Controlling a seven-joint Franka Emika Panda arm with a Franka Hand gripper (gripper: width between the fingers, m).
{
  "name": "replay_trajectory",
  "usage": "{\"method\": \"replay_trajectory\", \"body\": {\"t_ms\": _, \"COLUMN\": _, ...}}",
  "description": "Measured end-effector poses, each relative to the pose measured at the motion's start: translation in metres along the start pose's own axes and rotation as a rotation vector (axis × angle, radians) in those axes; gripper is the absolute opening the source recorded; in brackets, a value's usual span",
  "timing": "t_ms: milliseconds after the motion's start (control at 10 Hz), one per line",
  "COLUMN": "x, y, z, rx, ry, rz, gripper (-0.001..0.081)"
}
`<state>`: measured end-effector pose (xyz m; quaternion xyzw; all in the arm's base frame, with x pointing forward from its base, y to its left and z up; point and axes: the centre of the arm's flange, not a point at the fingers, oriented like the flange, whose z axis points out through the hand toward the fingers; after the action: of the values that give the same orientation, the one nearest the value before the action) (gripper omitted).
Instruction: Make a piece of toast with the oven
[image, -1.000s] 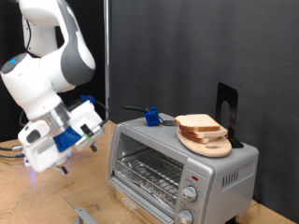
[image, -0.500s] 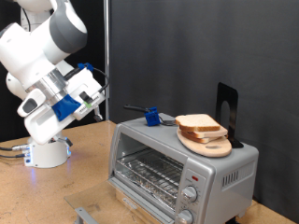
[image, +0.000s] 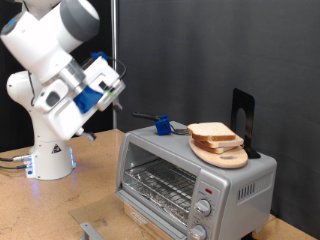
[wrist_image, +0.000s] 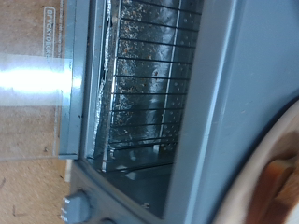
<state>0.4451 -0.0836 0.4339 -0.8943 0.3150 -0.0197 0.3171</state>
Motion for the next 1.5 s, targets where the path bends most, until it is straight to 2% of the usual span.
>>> {"method": "replay_trajectory", "body": {"t_ms": 100, "x": -0.008, "y": -0.014, "z": -0.004, "rx": -0.062, "ry": 0.03, "rz": -0.077, "gripper": 0.0805}}
{"method": "replay_trajectory", "body": {"t_ms": 300, "x": -0.028, "y": -0.043, "z": -0.009, "rx": -0.267, "ry": 0.067, "rz": -0.254, "gripper": 0.0805}}
{"method": "replay_trajectory", "body": {"t_ms": 400, "x": -0.04, "y": -0.057, "z": -0.01, "rx": -0.358, "ry": 0.053, "rz": -0.317, "gripper": 0.0805}}
{"method": "replay_trajectory", "body": {"t_ms": 500, "x": -0.043, "y": -0.064, "z": -0.013, "rx": -0.426, "ry": 0.037, "rz": -0.342, "gripper": 0.0805}}
{"method": "replay_trajectory", "body": {"t_ms": 600, "x": -0.043, "y": -0.063, "z": -0.011, "rx": -0.399, "ry": 0.035, "rz": -0.332, "gripper": 0.0805}}
{"method": "replay_trajectory", "body": {"t_ms": 700, "x": -0.045, "y": -0.066, "z": -0.011, "rx": -0.369, "ry": 0.031, "rz": -0.372, "gripper": 0.0805}}
{"method": "replay_trajectory", "body": {"t_ms": 900, "x": -0.066, "y": -0.089, "z": -0.013, "rx": -0.324, "ry": 0.021, "rz": -0.541, "gripper": 0.0805}}
{"method": "replay_trajectory", "body": {"t_ms": 1000, "x": -0.079, "y": -0.102, "z": -0.015, "rx": -0.324, "ry": 0.034, "rz": -0.62, "gripper": 0.0805}}
{"method": "replay_trajectory", "body": {"t_ms": 1200, "x": -0.106, "y": -0.126, "z": -0.016, "rx": -0.34, "ry": 0.106, "rz": -0.719, "gripper": 0.0805}}
{"method": "replay_trajectory", "body": {"t_ms": 1400, "x": -0.138, "y": -0.144, "z": -0.012, "rx": -0.364, "ry": 0.14, "rz": -0.737, "gripper": 0.0805}}
{"method": "replay_trajectory", "body": {"t_ms": 1500, "x": -0.147, "y": -0.145, "z": -0.011, "rx": -0.379, "ry": 0.152, "rz": -0.726, "gripper": 0.0805}}
